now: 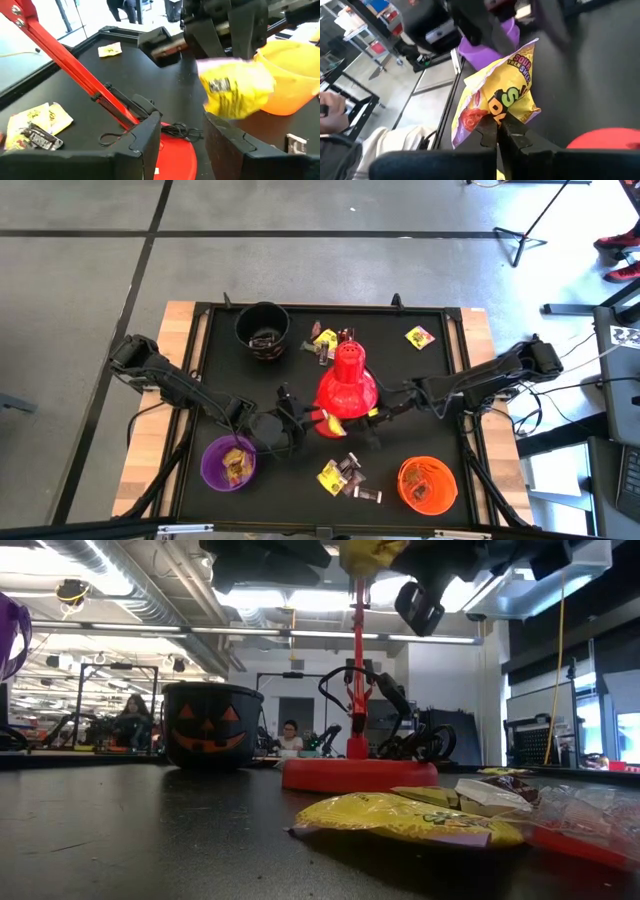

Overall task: Organize candy in baskets
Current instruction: Put the yellow candy into the violet bucket

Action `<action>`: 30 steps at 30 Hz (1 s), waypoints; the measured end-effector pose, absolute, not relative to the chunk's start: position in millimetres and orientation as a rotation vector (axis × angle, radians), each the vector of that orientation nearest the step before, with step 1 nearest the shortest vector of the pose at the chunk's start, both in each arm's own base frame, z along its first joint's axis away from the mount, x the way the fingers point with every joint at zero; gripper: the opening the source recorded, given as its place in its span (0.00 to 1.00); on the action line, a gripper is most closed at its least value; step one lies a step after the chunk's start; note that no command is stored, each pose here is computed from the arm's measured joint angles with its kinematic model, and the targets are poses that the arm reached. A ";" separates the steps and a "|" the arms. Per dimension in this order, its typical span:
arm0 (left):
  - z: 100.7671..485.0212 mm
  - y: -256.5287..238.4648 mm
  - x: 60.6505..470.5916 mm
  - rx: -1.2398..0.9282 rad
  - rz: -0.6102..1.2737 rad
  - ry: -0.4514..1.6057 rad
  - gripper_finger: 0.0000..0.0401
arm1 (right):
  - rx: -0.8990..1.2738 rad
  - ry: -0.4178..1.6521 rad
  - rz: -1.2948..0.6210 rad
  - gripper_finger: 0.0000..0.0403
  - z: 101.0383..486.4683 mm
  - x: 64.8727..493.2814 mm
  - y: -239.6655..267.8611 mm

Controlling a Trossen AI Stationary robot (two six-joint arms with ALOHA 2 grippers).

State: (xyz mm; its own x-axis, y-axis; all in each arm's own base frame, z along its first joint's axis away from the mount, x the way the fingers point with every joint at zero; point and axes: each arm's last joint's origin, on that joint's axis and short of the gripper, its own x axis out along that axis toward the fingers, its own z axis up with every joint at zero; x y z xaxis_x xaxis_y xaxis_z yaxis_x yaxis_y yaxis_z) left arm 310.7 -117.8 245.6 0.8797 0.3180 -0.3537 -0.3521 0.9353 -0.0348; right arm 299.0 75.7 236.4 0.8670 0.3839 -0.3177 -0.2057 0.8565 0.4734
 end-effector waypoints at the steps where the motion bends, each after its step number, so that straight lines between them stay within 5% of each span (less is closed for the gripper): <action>1: 245.5 -117.8 310.6 -0.093 0.350 0.352 0.35 | 0.445 0.427 0.327 0.00 234.5 299.8 76.2; 12: 245.9 -118.7 311.1 -0.074 0.315 0.360 0.48 | 0.435 0.434 0.316 0.00 230.5 300.4 83.3; 30: 248.7 -119.0 312.7 -0.071 0.296 0.337 0.49 | 0.422 0.407 0.202 0.00 230.3 301.4 80.0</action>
